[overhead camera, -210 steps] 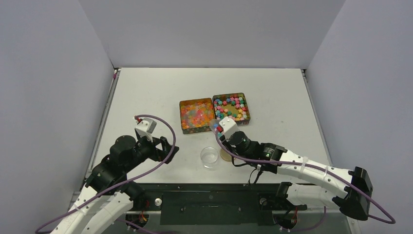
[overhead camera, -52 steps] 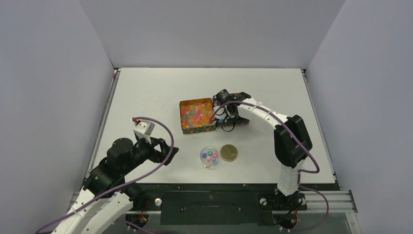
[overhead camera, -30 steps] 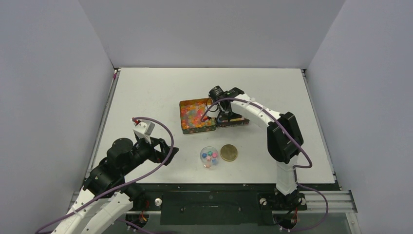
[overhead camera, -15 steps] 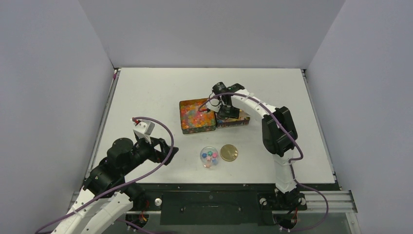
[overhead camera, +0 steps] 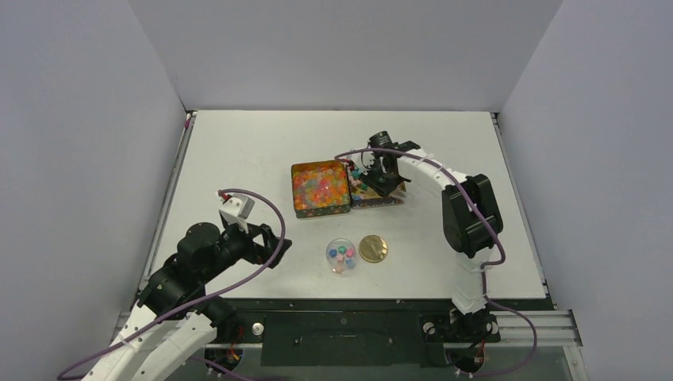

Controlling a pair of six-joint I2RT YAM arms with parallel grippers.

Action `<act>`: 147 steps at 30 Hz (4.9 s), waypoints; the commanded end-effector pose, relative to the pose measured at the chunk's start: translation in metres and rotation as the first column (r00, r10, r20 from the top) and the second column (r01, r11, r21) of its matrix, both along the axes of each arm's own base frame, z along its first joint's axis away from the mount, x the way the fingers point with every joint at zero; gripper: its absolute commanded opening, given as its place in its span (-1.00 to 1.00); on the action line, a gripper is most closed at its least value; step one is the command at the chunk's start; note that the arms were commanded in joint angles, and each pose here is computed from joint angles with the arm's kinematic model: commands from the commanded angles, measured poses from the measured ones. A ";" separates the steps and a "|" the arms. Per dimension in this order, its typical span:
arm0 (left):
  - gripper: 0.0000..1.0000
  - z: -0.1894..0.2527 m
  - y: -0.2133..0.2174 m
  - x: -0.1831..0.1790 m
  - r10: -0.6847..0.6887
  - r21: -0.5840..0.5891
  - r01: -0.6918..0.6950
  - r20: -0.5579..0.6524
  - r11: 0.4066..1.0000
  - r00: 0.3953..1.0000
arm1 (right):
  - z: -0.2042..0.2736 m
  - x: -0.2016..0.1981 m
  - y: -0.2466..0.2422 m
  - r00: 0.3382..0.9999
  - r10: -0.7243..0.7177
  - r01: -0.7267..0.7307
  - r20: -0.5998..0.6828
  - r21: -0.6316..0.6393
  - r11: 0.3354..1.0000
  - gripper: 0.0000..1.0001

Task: Pack the candies
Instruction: Scoop the fake candies from the storage box, then place the fake candies in the packing bottle.

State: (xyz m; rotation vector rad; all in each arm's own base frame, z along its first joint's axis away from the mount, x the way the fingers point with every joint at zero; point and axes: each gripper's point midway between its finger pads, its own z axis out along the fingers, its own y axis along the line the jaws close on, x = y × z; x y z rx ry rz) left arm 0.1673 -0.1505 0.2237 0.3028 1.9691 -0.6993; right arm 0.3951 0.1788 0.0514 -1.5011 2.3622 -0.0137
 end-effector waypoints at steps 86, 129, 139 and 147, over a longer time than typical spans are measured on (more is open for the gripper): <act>0.93 0.008 -0.003 0.009 -0.002 -0.020 0.003 0.030 1.000 1.000 | 0.103 -0.284 0.042 0.962 -0.275 0.265 0.005 0.246 0.932 -1.00; 0.93 0.014 -0.003 0.004 -0.005 -0.035 0.007 0.057 0.999 0.998 | 0.115 -0.308 0.044 0.834 -0.338 0.363 -0.437 -0.028 0.931 -1.00; 0.93 0.015 0.000 0.003 0.005 -0.037 -0.002 0.069 0.999 0.998 | 0.127 -0.308 0.048 0.788 -0.344 0.368 -0.510 -0.057 0.928 -1.00; 0.93 0.015 -0.001 0.002 0.002 -0.036 0.000 0.071 0.999 0.997 | 0.131 -0.305 0.040 0.775 -0.382 0.390 -0.503 -0.093 0.916 -1.00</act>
